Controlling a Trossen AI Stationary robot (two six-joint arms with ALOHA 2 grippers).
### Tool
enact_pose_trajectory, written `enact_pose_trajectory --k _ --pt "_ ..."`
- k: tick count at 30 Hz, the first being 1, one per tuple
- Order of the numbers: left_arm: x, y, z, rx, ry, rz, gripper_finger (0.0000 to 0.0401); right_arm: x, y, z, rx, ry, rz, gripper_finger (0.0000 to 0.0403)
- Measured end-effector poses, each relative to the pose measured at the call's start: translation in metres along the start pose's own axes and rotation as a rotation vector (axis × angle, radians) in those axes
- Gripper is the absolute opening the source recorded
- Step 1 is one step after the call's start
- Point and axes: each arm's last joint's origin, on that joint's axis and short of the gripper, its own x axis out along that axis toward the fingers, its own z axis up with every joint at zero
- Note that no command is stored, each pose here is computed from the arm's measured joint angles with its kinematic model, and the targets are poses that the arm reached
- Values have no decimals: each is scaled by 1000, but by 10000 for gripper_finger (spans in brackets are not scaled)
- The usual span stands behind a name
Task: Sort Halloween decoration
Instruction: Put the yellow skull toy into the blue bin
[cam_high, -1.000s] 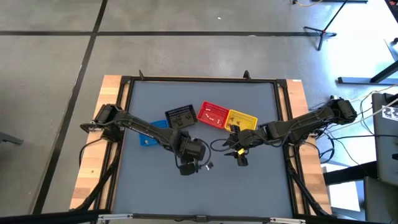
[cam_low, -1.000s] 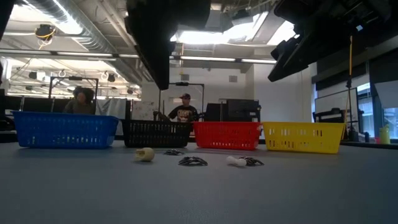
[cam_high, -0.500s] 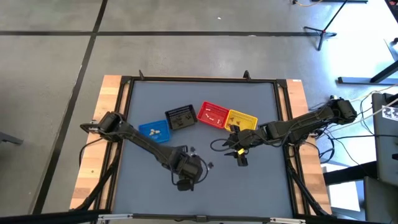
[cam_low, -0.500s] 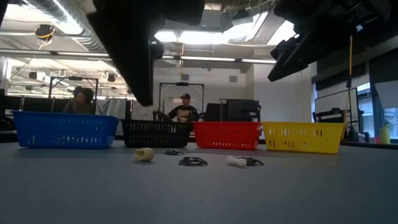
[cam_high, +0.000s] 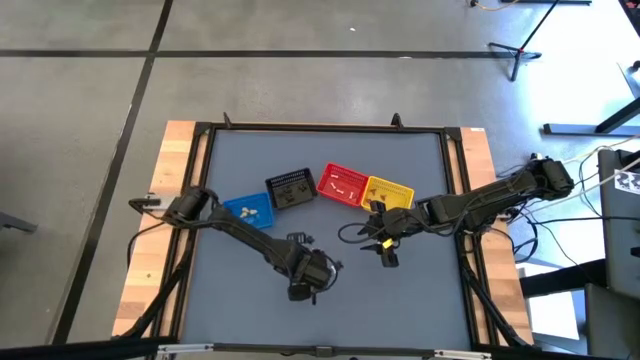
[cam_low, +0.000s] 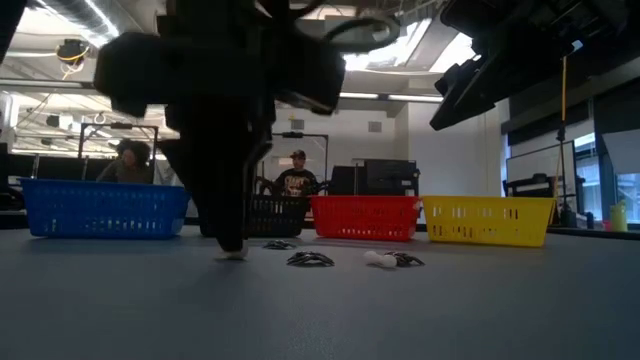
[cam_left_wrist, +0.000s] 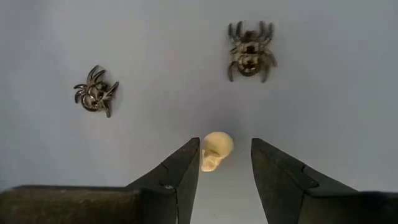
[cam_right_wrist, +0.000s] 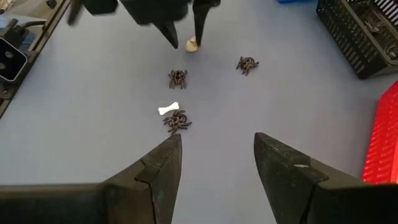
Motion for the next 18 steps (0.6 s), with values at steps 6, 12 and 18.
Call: enact_pose_trajectory --k 6,12,18 --pt "3 4 1 -5 9 26 138 0 0 0 0 1 0 200" --pt "11 5 -4 -7 13 23 137 0 0 0 0 1 0 200" --pt "16 6 -10 -7 34 1 131 0 0 0 0 0 0 200"
